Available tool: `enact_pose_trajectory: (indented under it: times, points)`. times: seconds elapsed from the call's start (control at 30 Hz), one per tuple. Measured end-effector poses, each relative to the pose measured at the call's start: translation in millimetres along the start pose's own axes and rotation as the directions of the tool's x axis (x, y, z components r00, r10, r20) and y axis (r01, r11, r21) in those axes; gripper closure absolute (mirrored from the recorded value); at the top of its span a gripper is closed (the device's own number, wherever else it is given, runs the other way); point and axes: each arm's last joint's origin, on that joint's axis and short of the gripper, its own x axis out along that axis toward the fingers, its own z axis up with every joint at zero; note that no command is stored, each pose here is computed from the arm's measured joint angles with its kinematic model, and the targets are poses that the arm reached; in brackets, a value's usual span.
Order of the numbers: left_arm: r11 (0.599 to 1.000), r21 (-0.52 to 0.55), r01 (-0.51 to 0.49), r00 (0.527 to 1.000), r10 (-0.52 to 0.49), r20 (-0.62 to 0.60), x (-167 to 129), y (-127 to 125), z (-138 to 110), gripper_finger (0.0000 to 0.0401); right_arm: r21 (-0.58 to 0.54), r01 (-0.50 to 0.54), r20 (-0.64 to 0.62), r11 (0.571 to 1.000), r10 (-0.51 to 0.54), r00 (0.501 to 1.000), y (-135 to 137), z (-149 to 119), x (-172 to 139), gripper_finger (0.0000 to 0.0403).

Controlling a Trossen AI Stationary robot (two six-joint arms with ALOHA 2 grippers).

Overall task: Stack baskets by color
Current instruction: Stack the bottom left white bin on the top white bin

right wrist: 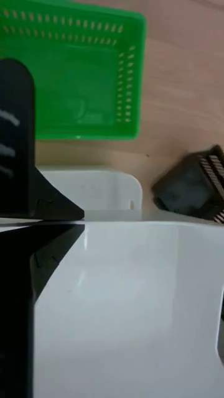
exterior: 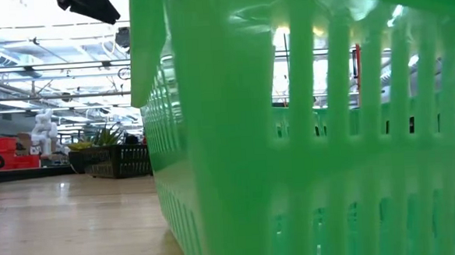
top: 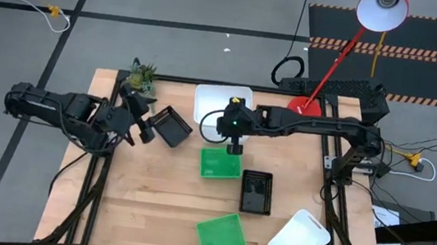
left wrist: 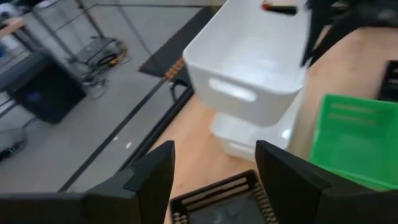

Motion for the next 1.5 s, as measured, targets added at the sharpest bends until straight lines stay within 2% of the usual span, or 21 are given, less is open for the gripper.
enact_pose_trajectory:
  times: [0.23,0.43,0.87,1.13,1.27,1.5]
  points:
    - [0.989,0.089,0.117,0.992,-0.121,0.044,6.8,-10.3,0.0,0.0176,0.002,-0.068,0.009,0.998,0.068,0.998,6.8,-14.7,18.2,0.0403]
    - [0.968,0.16,0.194,0.973,-0.21,0.093,11.9,-18.0,0.1,0.0176,0.017,-0.065,0.012,0.998,0.065,0.998,8.9,-26.1,30.6,0.0403]
    - [0.968,0.156,0.197,0.971,-0.215,0.104,11.9,-18.3,1.3,0.0176,0.064,-0.095,0.017,0.993,0.094,0.995,6.4,-44.3,46.0,0.0403]
    - [0.968,0.155,0.198,0.971,-0.215,0.104,11.8,-18.4,1.3,0.0176,0.084,-0.088,0.012,0.993,0.087,0.996,1.3,-46.9,47.2,0.0403]
    - [0.968,0.154,0.198,0.971,-0.215,0.104,11.8,-18.4,1.3,0.0176,0.098,-0.132,0.028,0.986,0.129,0.991,0.6,-47.5,50.4,0.0403]
    - [0.968,0.154,0.198,0.971,-0.215,0.105,11.9,-18.3,1.3,0.0176,0.095,-0.131,0.023,0.987,0.129,0.991,0.9,-48.3,54.0,0.0403]
